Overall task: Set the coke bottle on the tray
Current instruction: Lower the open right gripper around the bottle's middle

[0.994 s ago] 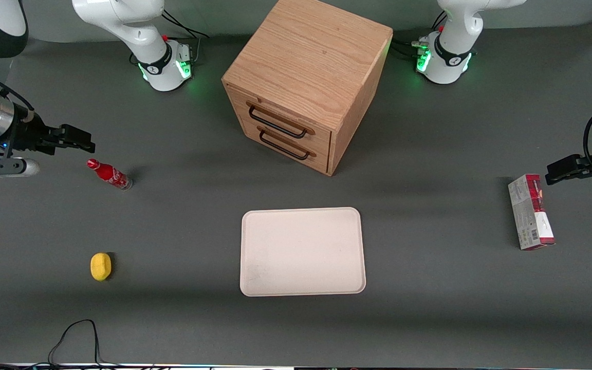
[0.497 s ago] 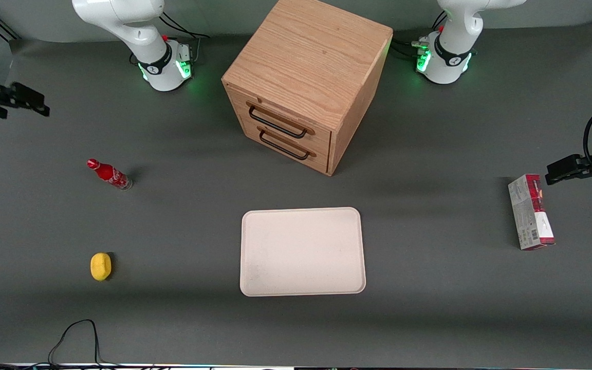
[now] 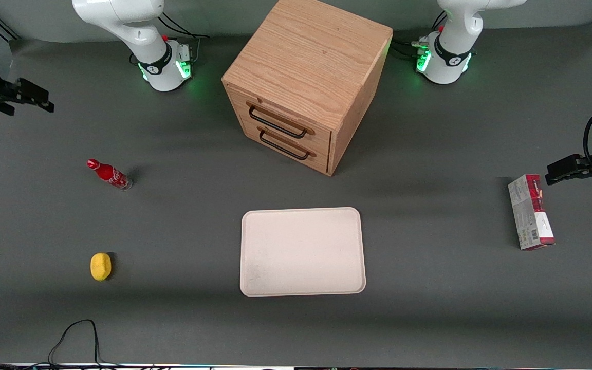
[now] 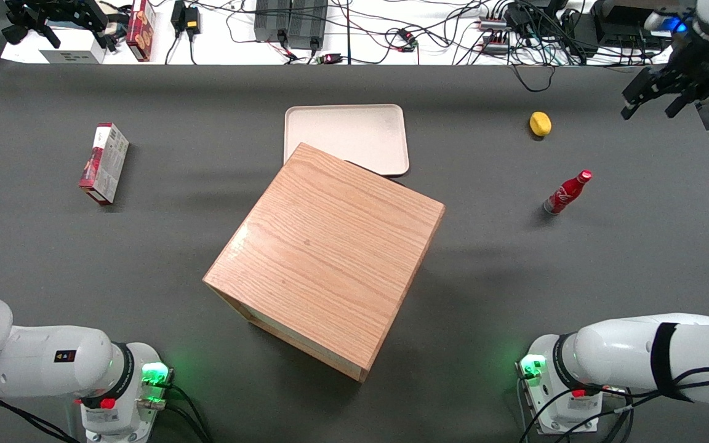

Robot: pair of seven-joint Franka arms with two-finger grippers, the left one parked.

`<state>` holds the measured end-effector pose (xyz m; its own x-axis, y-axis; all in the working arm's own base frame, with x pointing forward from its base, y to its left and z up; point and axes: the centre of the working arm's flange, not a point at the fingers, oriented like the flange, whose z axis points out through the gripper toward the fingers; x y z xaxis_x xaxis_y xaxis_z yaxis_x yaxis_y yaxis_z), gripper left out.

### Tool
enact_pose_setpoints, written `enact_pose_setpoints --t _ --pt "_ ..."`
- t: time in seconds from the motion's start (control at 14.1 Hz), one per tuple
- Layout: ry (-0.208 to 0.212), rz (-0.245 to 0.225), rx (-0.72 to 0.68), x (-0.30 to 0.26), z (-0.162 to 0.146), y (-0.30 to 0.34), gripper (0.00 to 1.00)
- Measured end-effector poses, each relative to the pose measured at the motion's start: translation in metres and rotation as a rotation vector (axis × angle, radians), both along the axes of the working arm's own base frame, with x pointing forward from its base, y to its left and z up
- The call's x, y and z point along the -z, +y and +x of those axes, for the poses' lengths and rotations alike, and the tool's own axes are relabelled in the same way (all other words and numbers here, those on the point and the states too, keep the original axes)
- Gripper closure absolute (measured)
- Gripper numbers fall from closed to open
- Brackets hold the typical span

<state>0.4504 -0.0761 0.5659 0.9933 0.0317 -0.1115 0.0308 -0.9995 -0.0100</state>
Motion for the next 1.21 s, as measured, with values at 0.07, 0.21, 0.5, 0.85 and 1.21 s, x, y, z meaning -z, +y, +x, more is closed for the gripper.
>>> enact_pose_setpoints --t 0.07,0.21,0.5,0.85,1.21 --pt "-0.015 0.002 0.003 0.021 0.001 -0.002 0.00" --pt "-0.035 0.011 -0.002 0.066 -0.001 -0.012 0.00" --pt "-0.071 0.022 -0.010 0.125 -0.010 -0.022 0.00" --pt "-0.093 0.011 -0.034 0.177 -0.013 -0.015 0.00" --pt "-0.112 0.011 -0.044 0.206 -0.015 -0.045 0.00"
